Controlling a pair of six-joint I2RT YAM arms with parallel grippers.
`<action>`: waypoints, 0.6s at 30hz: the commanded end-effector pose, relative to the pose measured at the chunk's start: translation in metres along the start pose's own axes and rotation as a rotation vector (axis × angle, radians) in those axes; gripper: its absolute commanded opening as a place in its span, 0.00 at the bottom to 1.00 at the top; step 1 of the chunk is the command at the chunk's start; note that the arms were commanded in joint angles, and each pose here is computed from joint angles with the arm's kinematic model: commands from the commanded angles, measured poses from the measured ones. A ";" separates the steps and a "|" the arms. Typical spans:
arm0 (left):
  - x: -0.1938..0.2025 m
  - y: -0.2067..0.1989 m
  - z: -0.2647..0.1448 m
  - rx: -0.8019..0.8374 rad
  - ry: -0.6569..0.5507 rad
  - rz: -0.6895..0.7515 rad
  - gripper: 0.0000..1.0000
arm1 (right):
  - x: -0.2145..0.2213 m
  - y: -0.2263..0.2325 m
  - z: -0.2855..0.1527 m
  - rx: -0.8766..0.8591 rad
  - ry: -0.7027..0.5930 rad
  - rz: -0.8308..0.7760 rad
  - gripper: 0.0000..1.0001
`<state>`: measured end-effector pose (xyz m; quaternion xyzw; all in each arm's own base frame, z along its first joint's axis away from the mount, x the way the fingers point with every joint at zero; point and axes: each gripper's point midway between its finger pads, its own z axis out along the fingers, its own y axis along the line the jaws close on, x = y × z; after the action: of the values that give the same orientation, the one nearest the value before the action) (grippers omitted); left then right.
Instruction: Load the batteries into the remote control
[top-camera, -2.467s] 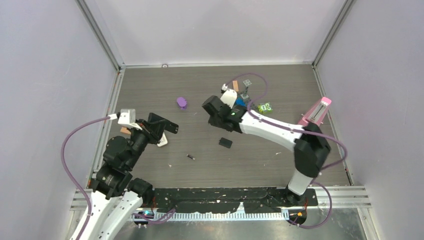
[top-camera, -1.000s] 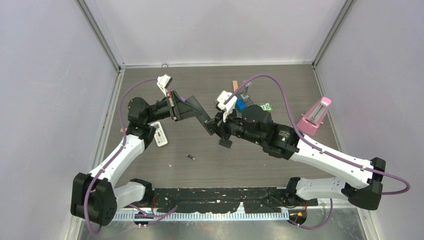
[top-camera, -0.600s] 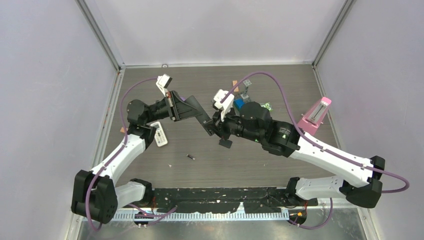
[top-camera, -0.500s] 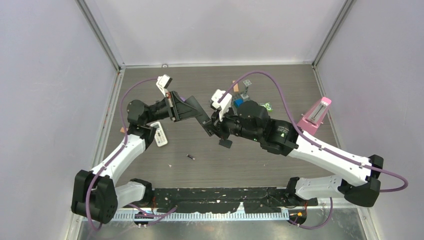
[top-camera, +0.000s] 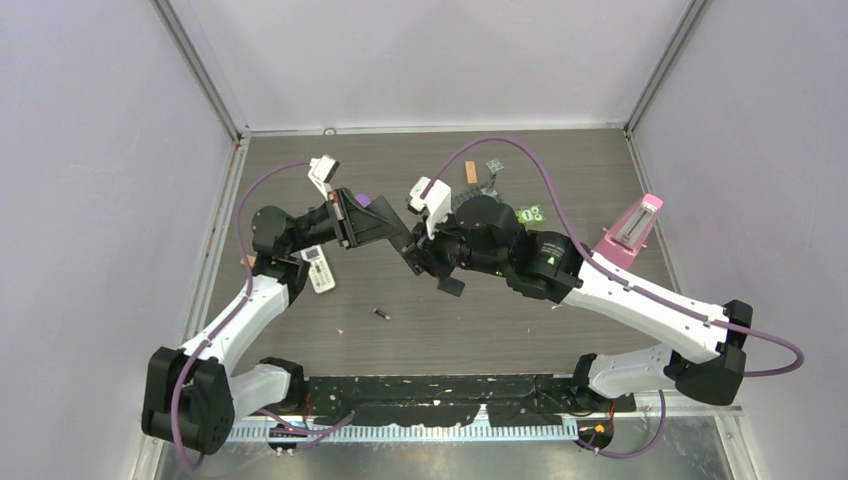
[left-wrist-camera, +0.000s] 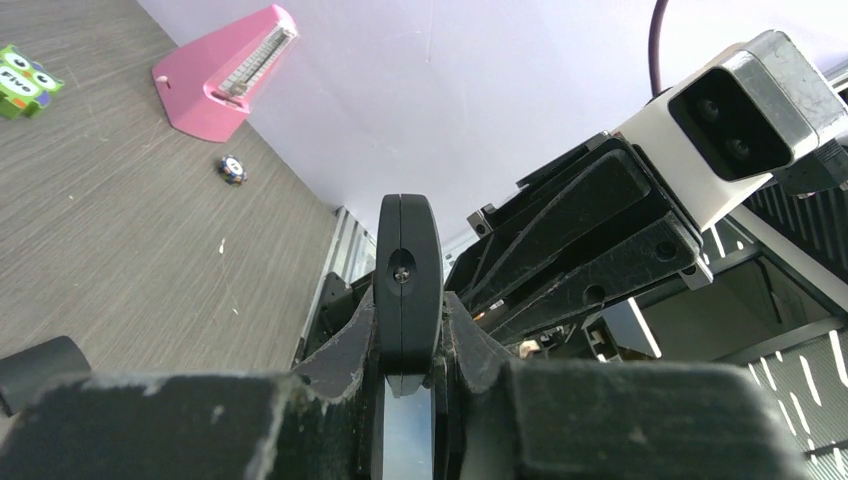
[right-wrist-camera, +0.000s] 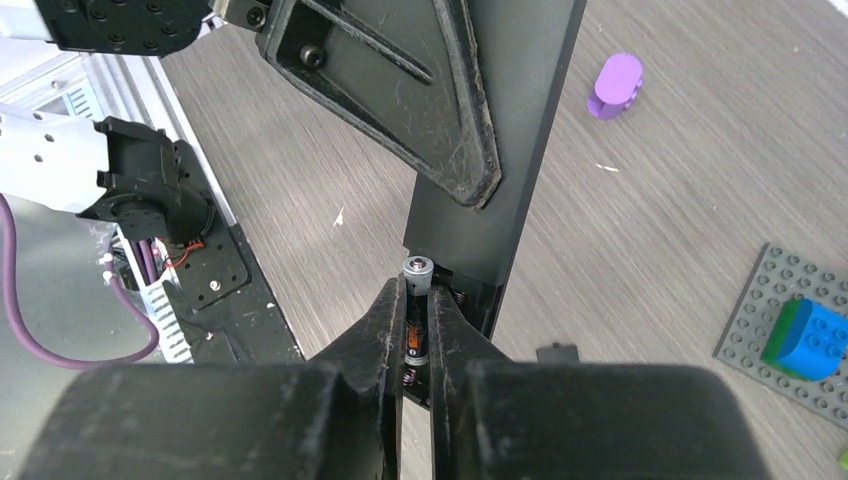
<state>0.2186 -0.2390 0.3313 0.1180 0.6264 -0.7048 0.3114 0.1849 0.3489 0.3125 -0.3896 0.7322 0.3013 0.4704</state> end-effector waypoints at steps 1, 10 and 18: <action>-0.010 -0.023 -0.002 0.042 -0.076 0.117 0.00 | 0.022 -0.002 0.004 0.028 0.107 0.041 0.12; -0.007 -0.025 -0.006 0.033 -0.092 0.125 0.00 | 0.030 -0.001 0.010 0.032 0.140 0.068 0.13; -0.003 -0.023 -0.007 0.020 -0.086 0.127 0.00 | 0.016 -0.010 0.006 0.095 0.094 0.107 0.37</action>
<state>0.2185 -0.2328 0.3246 0.1026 0.6278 -0.6879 0.3494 0.1817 0.3507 0.2942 -0.3648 0.7698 0.2981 0.4307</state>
